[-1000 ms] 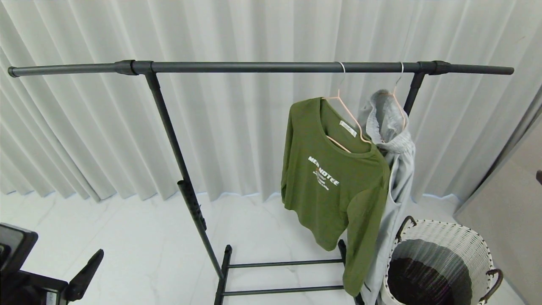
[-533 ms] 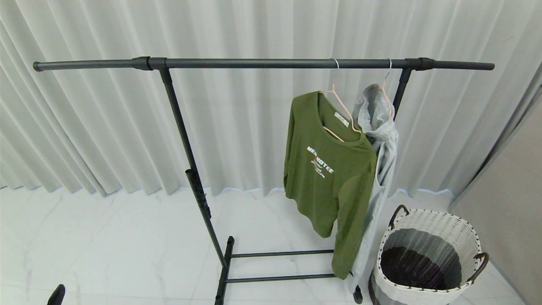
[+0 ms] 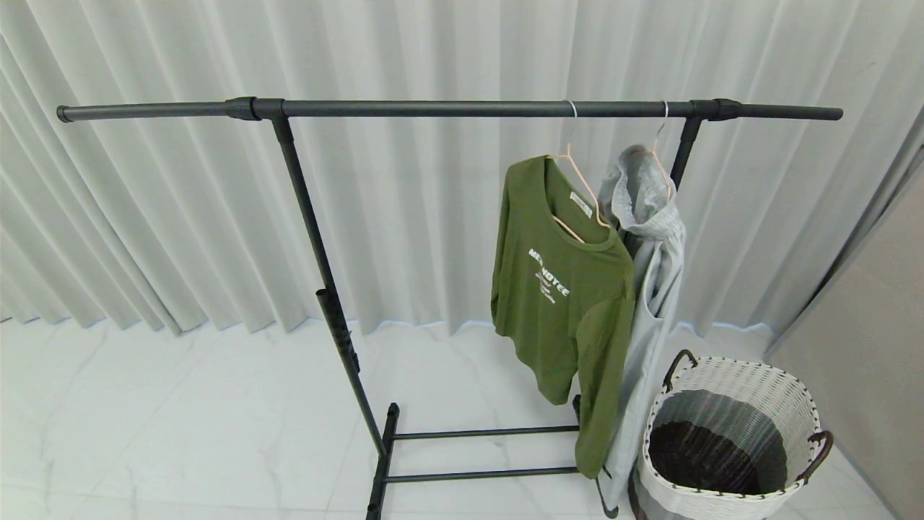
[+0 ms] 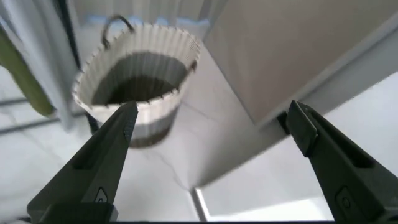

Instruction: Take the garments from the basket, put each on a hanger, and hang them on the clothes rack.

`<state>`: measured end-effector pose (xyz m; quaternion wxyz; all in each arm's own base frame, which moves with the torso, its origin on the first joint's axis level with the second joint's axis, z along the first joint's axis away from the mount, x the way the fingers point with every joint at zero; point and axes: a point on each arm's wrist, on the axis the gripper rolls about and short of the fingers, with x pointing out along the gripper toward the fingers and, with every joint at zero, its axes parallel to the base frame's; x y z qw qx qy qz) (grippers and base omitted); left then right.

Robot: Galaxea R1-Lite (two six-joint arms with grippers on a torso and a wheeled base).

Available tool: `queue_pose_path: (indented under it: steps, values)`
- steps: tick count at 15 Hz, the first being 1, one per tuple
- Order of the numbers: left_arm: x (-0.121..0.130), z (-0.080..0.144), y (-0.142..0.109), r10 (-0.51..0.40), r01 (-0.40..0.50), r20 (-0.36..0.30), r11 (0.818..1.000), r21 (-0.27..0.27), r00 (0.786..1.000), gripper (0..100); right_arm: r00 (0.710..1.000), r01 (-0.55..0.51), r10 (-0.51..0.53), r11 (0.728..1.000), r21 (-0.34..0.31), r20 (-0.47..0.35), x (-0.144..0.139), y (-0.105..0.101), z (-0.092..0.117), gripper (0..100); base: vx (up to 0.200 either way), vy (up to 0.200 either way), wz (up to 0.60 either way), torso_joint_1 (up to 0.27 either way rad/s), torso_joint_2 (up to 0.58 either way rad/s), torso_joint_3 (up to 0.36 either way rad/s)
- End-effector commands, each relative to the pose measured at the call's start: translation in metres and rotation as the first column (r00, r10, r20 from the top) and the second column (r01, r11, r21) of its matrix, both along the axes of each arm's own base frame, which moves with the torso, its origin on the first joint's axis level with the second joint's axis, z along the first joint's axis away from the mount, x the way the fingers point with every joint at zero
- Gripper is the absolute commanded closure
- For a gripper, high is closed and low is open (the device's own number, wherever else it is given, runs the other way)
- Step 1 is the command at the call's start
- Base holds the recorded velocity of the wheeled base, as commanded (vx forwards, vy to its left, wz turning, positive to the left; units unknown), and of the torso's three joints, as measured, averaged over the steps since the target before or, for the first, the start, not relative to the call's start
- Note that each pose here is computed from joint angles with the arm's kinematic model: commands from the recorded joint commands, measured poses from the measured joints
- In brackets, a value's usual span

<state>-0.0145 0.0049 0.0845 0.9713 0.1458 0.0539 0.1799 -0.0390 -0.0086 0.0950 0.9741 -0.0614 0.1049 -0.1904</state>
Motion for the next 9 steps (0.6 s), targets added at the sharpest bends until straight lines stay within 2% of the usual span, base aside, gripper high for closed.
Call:
queue_pose_path:
  steps: [1, 2, 3, 4, 5, 7, 8, 9]
  values:
    - [-0.0022, -0.001, -0.0002, 0.005, -0.003, 0.04, 0.999, -0.043, 0.999, 0, 0.999, 0.013, -0.013, 1.0, 0.004, 0.037, -0.0029, -0.0005, -0.0063, 0, 0.0, 0.0, 0.0, 0.0, 0.0, 0.0]
    - [-0.0022, -0.0011, -0.0002, 0.011, -0.003, 0.065, 0.994, -0.112, 0.998, 0, 0.996, 0.075, -0.075, 0.997, -0.005, 0.038, -0.0035, -0.0017, -0.0062, 0, 0.0, 0.0, 0.0, 0.0, 0.0, 0.0]
    - [-0.0021, -0.0011, -0.0004, 0.003, 0.008, 0.075, 0.99, -0.139, 0.997, 0, 0.995, 0.094, -0.094, 0.996, -0.002, 0.042, -0.0035, -0.0021, -0.0063, 0, 0.0, 0.0, 0.0, 0.0, 0.0, 0.0]
    - [-0.0017, -0.0011, -0.0014, -0.044, 0.055, 0.078, 0.988, -0.146, 0.996, 0, 0.994, 0.1, -0.1, 0.995, 0.012, 0.047, -0.0035, -0.0022, -0.0064, 0, 0.0, 0.0, 0.0, 0.0, 0.0, 0.0]
    - [-0.0011, -0.0011, -0.0033, -0.131, 0.142, 0.08, 0.977, -0.158, 0.988, 0, 0.994, 0.097, -0.097, 0.995, 0.011, 0.045, -0.0034, -0.0021, -0.0064, 0, 0.0, 0.0, 0.0, 0.0, 0.0, 0.0]
    - [-0.0006, -0.0013, -0.0066, -0.274, 0.285, 0.084, 0.943, -0.173, 0.958, 0, 0.997, 0.064, -0.063, 0.998, -0.002, 0.039, -0.003, -0.0015, -0.0063, 0, 0.0, 0.0, 0.0, 0.0, 0.0, 0.0]
    - [-0.0011, -0.0077, -0.0079, -0.324, 0.323, 0.026, 0.926, -0.193, 0.946, 0, 1.0, 0.008, -0.006, 0.999, -0.05, 0.027, -0.0021, -0.0005, -0.0056, 0, 0.0, 0.0, 0.0, 0.0, 0.0, 0.0]
    - [-0.001, -0.0083, -0.0077, -0.33, 0.328, 0.022, 0.922, -0.205, 0.944, 0, 0.997, -0.065, 0.067, 0.995, -0.07, 0.028, -0.0002, 0.0009, -0.006, 0, 0.0, 0.0, 0.0, 0.0, 0.0, 0.0]
